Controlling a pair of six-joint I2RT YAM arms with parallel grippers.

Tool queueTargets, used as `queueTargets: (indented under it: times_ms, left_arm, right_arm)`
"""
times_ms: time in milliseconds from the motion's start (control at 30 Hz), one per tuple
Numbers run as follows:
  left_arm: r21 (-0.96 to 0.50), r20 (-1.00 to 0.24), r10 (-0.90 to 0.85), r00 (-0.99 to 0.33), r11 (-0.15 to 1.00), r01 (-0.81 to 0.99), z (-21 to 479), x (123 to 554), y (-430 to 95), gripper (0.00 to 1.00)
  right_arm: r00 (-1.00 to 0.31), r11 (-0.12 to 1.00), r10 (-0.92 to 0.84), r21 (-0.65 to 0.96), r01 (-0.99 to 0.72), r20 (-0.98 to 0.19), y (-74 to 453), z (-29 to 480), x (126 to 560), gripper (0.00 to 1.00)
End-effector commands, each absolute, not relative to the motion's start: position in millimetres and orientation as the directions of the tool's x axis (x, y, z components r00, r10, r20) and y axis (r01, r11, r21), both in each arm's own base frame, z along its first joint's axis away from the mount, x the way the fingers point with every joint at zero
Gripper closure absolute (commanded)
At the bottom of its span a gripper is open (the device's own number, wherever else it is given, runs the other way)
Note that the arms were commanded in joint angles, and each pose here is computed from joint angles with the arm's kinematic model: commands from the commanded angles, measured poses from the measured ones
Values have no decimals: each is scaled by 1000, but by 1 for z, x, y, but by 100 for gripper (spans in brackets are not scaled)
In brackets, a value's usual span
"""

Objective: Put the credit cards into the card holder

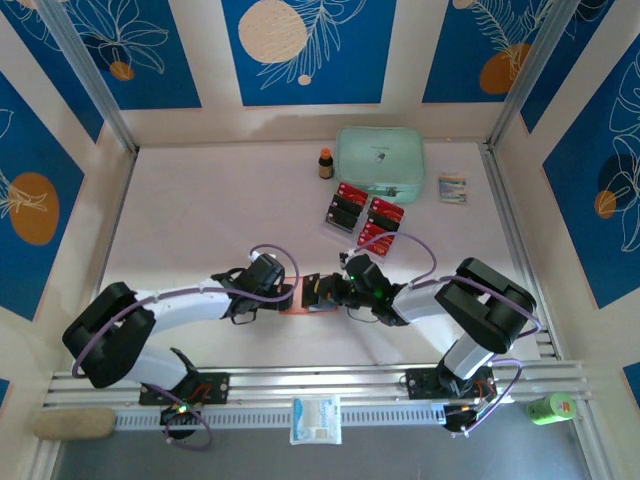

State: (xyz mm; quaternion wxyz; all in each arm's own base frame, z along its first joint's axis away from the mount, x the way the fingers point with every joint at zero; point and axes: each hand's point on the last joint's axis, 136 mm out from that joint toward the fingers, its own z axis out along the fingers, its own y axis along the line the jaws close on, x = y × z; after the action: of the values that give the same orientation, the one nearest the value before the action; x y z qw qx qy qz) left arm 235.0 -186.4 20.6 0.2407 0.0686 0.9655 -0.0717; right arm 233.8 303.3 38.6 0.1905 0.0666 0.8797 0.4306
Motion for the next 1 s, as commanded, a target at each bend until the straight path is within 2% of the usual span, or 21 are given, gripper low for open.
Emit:
queueTargets:
  times_ms: [0,967]
  left_arm:
    - [-89,-435,121,-892,980,176,9,226,-184,7]
    - [-92,-435,124,-892,979,181,9,227,-186,8]
  right_arm:
    - [-932,633,261,774,-33,-253,304,30,226,100]
    - [-946,711,223,703,-7,-235,297,24,215,100]
